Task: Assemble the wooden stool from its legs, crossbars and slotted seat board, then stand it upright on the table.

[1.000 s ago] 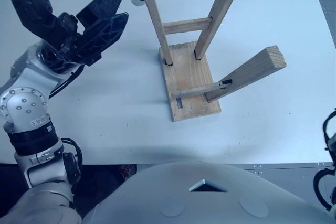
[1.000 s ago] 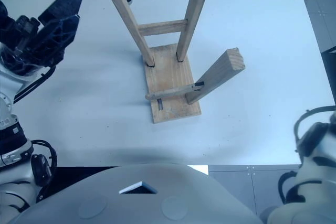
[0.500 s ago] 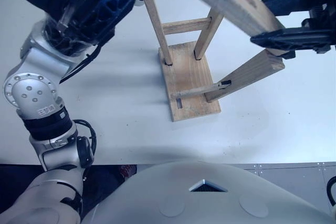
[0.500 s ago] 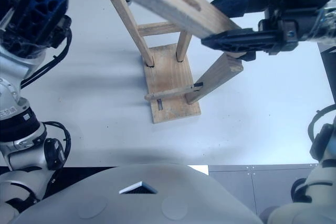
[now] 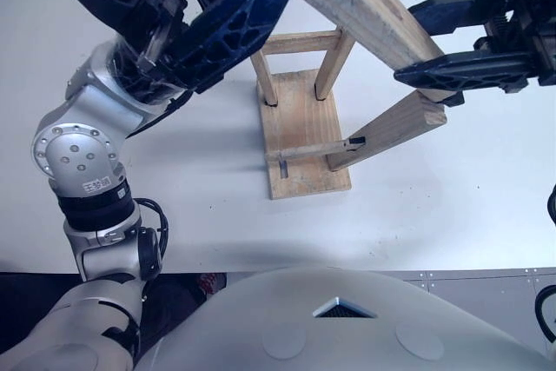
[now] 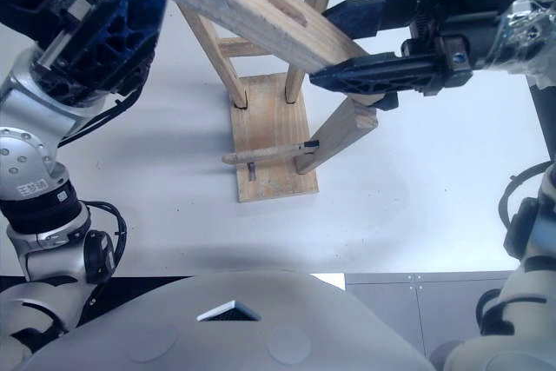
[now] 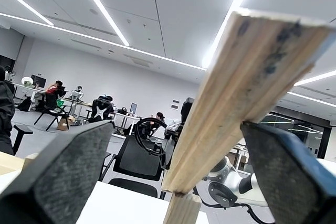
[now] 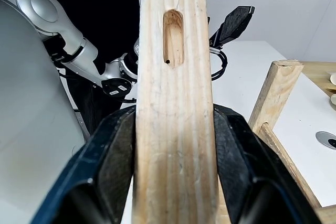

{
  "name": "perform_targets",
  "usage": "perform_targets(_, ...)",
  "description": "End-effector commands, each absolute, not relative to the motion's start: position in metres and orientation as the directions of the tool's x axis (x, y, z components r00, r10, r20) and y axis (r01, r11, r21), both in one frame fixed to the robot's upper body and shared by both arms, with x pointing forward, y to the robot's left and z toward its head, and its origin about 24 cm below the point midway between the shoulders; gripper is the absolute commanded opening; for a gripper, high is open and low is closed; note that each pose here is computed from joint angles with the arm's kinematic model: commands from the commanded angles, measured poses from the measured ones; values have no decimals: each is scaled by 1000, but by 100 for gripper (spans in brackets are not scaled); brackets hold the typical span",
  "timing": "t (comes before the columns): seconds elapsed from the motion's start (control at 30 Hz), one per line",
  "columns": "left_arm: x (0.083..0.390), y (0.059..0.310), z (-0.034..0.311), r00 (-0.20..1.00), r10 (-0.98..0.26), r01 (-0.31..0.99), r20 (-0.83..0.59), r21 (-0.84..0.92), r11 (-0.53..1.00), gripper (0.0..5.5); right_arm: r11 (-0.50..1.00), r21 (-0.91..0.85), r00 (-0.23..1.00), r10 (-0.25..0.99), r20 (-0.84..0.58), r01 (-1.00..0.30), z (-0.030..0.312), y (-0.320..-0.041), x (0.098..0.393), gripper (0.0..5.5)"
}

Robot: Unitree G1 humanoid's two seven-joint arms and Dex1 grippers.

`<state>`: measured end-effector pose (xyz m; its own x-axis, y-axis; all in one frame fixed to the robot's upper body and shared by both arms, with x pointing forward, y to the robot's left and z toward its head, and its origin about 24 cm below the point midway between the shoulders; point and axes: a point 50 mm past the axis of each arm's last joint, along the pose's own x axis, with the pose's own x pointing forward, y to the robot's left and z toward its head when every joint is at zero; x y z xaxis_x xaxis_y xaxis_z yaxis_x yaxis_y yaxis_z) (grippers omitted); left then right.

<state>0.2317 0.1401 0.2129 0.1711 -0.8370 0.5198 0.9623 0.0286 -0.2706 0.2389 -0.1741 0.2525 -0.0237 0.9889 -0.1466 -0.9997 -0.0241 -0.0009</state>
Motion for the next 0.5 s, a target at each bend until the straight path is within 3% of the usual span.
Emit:
perform_targets(0.03,226,127,221,73,-847,979,526,-202,-41,443,-9,30,-14,984,-175,-1000,245,-169,244,201)
perform_targets(0.37,232,125,223,74,-826,984,559,-178,-32,443,-1,31,-5,991,-136,-1000,247,-170,249,201)
perform_targets(0.5,238,128,226,104,-784,983,612,-185,-15,391,-6,32,-10,992,-126,-999,247,-169,248,201)
